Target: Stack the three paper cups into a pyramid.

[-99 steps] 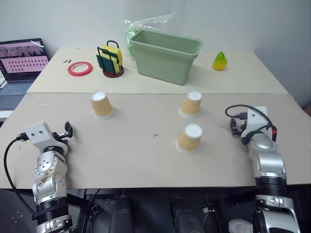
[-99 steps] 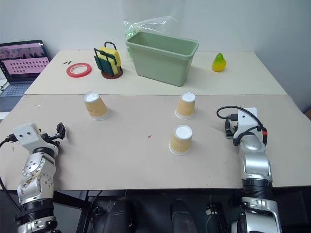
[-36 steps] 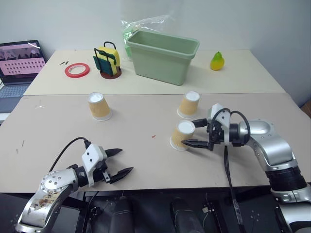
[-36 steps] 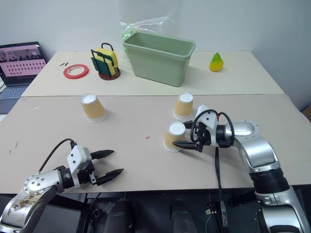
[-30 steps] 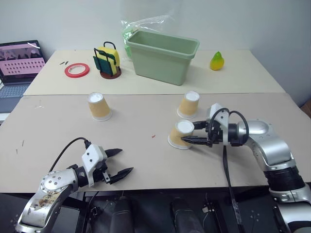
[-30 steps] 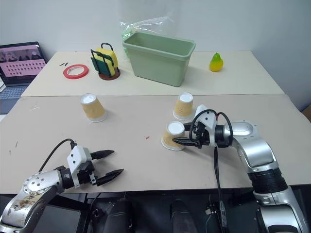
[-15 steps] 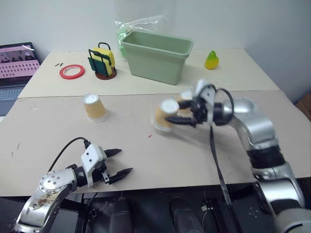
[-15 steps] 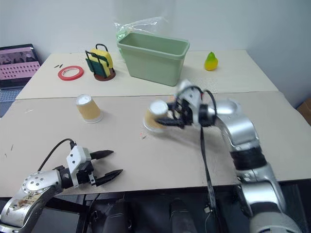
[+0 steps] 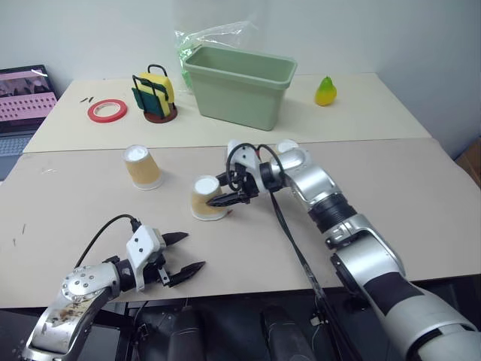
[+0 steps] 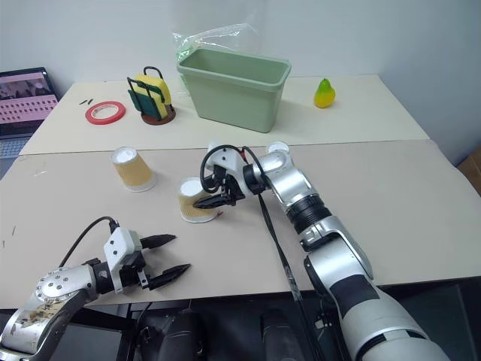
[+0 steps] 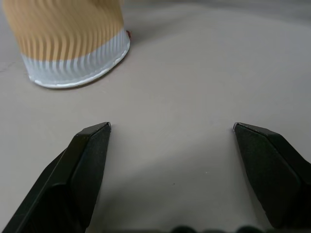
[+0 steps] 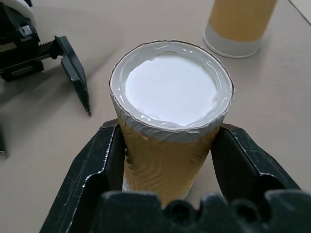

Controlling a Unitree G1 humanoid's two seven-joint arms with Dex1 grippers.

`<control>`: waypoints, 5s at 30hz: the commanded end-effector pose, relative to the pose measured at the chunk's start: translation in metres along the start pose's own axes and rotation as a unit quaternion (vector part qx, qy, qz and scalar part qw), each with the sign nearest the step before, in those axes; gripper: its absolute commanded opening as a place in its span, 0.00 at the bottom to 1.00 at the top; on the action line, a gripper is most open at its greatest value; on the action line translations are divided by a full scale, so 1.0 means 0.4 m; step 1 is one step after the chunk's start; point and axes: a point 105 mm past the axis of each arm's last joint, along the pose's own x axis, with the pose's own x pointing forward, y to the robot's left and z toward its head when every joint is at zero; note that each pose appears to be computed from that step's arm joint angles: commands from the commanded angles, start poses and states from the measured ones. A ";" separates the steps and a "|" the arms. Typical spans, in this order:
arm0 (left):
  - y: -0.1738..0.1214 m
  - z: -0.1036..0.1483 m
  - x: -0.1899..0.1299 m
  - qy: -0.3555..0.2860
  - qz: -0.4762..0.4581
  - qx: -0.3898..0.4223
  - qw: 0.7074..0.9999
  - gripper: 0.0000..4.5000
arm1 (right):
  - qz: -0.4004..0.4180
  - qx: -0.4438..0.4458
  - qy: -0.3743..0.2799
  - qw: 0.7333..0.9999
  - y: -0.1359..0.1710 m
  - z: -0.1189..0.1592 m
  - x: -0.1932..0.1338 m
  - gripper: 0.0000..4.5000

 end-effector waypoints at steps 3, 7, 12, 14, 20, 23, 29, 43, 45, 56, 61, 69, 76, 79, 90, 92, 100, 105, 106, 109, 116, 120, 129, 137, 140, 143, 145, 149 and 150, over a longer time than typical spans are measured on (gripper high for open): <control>-0.003 0.021 -0.004 -0.010 0.003 0.017 1.000 0.96 | 0.005 -0.023 -0.012 1.000 -0.005 0.034 0.000 0.86; 0.000 0.021 -0.006 -0.010 0.005 0.018 1.000 0.96 | -0.021 -0.031 -0.024 0.999 -0.015 0.040 -0.051 0.99; 0.006 0.023 -0.008 -0.010 0.007 0.021 1.000 0.96 | -0.080 -0.028 -0.048 0.995 0.030 0.028 -0.235 0.99; 0.010 0.022 -0.011 -0.008 0.012 0.020 1.000 0.96 | -0.112 0.019 -0.051 0.992 0.113 -0.026 -0.347 0.99; 0.013 0.021 -0.012 -0.006 0.013 0.021 1.000 0.96 | -0.287 0.120 -0.005 0.950 0.152 -0.137 -0.388 0.99; 0.021 0.021 -0.010 -0.003 0.012 0.020 1.000 0.96 | -0.463 0.168 0.012 0.870 0.060 -0.190 -0.428 0.99; 0.040 0.027 -0.005 -0.003 0.014 0.025 1.000 0.96 | -0.584 0.202 -0.029 0.786 -0.018 -0.181 -0.466 0.99; 0.054 0.032 0.002 -0.002 0.013 0.034 0.999 0.96 | -0.553 0.209 -0.051 0.805 -0.072 -0.151 -0.399 0.99; 0.055 0.032 0.000 -0.002 0.015 0.034 0.999 0.96 | -0.545 0.206 -0.054 0.811 -0.080 -0.144 -0.384 0.99; 0.052 0.032 -0.008 0.000 0.025 0.032 0.999 0.96 | -0.528 0.181 -0.052 0.828 -0.151 -0.126 -0.329 0.99; 0.050 0.032 -0.013 0.001 0.028 0.031 0.999 0.96 | -0.530 0.164 -0.052 0.830 -0.179 -0.118 -0.321 0.99; 0.047 0.029 -0.015 0.002 0.031 0.028 0.999 0.96 | -0.532 0.159 -0.061 0.830 -0.186 -0.110 -0.326 0.88; 0.047 0.027 -0.014 0.003 0.031 0.027 0.999 0.96 | -0.528 0.159 -0.084 0.830 -0.180 -0.087 -0.344 0.76; 0.045 0.024 -0.013 0.004 0.029 0.026 0.999 0.96 | -0.526 0.156 -0.082 0.832 -0.176 -0.087 -0.346 0.76; 0.039 0.020 -0.008 0.006 0.023 0.024 0.999 0.96 | -0.243 0.025 -0.079 0.966 0.073 0.041 -0.296 0.76; 0.036 0.019 -0.007 0.006 0.020 0.023 1.000 0.96 | -0.165 0.009 -0.065 0.984 0.135 0.041 -0.257 0.76; 0.035 0.020 -0.006 0.005 0.022 0.023 0.999 0.96 | -0.110 -0.007 -0.025 0.994 0.122 -0.009 -0.135 0.76; 0.031 0.024 -0.010 0.004 0.025 0.022 0.999 0.96 | -0.108 -0.017 -0.027 0.994 0.078 -0.010 -0.110 0.76; 0.031 0.025 -0.011 0.004 0.027 0.022 0.999 0.96 | -0.108 -0.022 -0.024 0.994 0.069 -0.012 -0.110 0.76; 0.030 0.025 -0.015 0.005 0.032 0.022 0.999 0.96 | -0.110 -0.027 -0.020 0.993 0.038 -0.013 -0.111 0.76; 0.027 0.023 -0.024 0.008 0.041 0.021 0.999 0.96 | -0.093 -0.027 -0.029 0.995 0.021 -0.006 -0.093 0.76; 0.027 0.022 -0.027 0.010 0.043 0.021 0.999 0.96 | -0.086 -0.021 -0.033 0.996 0.023 -0.004 -0.087 0.86; 0.031 0.016 -0.034 0.009 0.061 0.015 0.998 0.96 | -0.094 -0.037 -0.074 0.992 0.046 0.047 -0.167 0.97; 0.113 -0.005 -0.177 0.007 0.252 -0.017 0.967 0.96 | -0.258 0.003 -0.102 0.961 0.020 0.108 -0.360 0.97; 0.170 -0.002 -0.223 -0.003 0.314 -0.026 0.949 0.96 | -0.263 0.004 -0.107 0.959 0.043 0.133 -0.339 0.97; 0.230 0.011 -0.210 -0.001 0.319 0.007 0.948 0.96 | -0.261 0.009 -0.102 0.960 0.067 0.134 -0.289 0.97; 0.266 0.031 -0.178 -0.010 0.307 0.023 0.951 0.96 | -0.263 0.018 -0.092 0.960 0.077 0.121 -0.264 0.97; 0.336 0.070 -0.112 -0.031 0.290 0.045 0.956 0.96 | -0.262 0.018 -0.059 0.963 0.115 0.089 -0.248 0.97; 0.353 0.081 -0.092 -0.037 0.285 0.051 0.957 0.96 | -0.258 0.019 -0.058 0.964 0.127 0.088 -0.248 0.97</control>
